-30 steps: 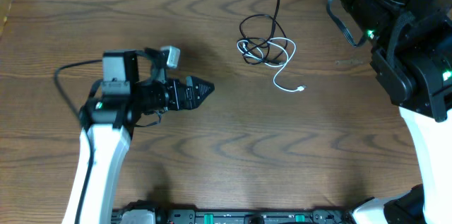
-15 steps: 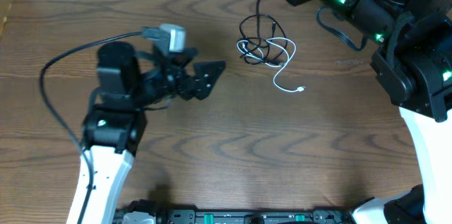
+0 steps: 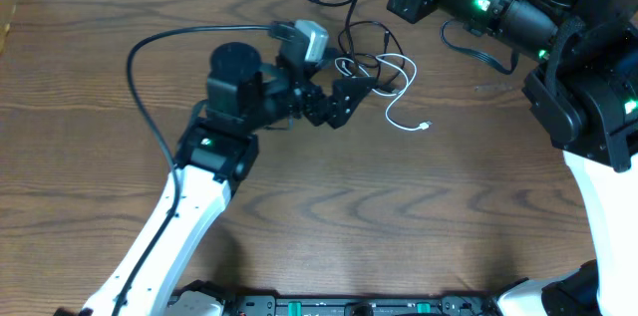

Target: Untangle cables

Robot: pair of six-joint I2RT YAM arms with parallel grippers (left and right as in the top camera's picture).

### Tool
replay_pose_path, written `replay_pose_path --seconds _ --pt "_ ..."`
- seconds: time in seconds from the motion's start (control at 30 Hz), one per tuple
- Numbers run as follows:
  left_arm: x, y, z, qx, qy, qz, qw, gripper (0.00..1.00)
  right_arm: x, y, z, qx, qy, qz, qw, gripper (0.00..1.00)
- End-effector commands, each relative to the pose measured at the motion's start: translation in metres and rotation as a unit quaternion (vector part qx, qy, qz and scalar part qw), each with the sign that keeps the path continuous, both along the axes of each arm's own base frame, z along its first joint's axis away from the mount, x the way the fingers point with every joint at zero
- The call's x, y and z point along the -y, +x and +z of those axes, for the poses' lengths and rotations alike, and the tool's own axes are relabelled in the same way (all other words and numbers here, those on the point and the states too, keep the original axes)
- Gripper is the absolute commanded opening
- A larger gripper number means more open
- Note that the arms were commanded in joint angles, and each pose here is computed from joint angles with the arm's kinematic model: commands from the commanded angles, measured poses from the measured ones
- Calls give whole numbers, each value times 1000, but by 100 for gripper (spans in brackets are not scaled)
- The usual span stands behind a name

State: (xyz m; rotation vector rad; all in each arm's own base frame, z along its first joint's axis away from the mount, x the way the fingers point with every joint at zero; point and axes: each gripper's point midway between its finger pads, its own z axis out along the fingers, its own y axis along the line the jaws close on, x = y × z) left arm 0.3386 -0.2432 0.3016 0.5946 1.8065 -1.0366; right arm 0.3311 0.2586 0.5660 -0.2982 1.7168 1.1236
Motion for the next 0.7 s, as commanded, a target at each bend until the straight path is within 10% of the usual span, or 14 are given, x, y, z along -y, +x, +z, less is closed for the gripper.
replay_pose_path --seconds 0.0,0.3,0.67 --pt "15 5 0 7 -7 -10 1000 85 -1 -5 4 -2 7 9 1000 1" --pt "17 6 0 8 -9 -12 1000 31 1 -3 1 -7 4 2 1000 1" --pt "17 6 -2 3 -7 -12 1000 30 27 20 0 -6 0 -69 998 1"
